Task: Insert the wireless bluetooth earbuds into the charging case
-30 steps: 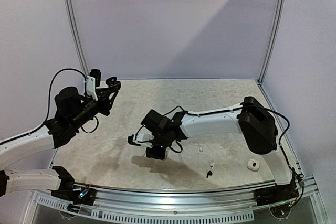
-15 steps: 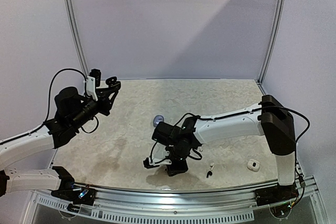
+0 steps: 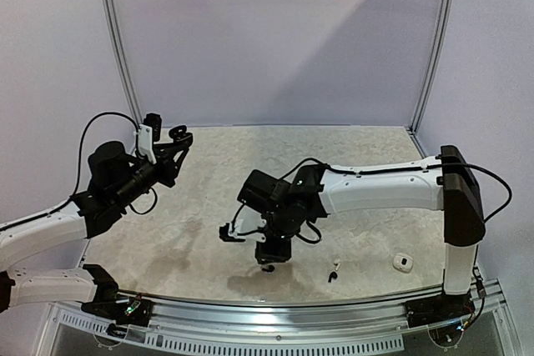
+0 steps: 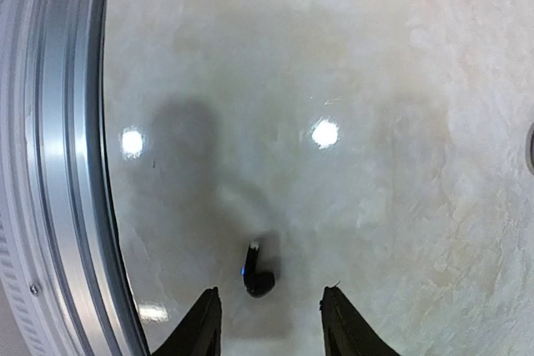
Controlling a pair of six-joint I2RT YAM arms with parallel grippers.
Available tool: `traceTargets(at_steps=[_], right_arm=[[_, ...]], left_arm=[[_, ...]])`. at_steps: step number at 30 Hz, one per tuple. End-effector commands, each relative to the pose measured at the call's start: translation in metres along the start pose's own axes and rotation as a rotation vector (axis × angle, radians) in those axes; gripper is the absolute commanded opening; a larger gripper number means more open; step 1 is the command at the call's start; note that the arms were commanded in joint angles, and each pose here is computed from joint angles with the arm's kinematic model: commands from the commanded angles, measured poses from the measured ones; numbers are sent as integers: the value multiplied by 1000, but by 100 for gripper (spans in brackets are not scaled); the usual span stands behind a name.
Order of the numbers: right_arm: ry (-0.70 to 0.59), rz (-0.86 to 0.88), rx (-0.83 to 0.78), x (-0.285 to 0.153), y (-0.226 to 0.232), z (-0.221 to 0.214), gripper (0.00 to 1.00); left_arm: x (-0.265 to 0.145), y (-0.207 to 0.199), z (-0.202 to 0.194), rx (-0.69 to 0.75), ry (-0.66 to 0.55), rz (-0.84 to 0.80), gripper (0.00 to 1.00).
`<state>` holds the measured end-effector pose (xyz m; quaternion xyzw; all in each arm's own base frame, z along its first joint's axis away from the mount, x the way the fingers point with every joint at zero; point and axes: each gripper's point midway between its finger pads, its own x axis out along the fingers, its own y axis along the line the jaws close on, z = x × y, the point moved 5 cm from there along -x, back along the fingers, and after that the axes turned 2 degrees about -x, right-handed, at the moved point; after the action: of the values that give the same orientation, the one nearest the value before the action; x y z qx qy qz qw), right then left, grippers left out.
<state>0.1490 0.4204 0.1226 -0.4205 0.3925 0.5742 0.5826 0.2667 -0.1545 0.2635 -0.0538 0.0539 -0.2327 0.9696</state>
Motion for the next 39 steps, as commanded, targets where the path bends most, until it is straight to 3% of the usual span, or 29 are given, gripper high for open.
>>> traceTargets(at_steps=[1,4,9,21,29,39], right_arm=[[-123,-36,303,8,-11,26,35],[-57,-82,491,38,-18,14,18],[-28,-145,609,57,-25,8,11],[180,-17,539,81,27,-26,8],[256,-60,587,71,29,-45,6],[188,-63,604,62,24,-25,6]], left_arm=[[-4,5,2,5,-22,19,0],[-3,4,-1,0,-17,12,0],[-2,2,-1,-11,-17,-2,0],[-5,4,-3,-5,-15,6,0],[-5,4,-5,-10,-10,3,0],[-4,3,-5,-13,-11,0,0]])
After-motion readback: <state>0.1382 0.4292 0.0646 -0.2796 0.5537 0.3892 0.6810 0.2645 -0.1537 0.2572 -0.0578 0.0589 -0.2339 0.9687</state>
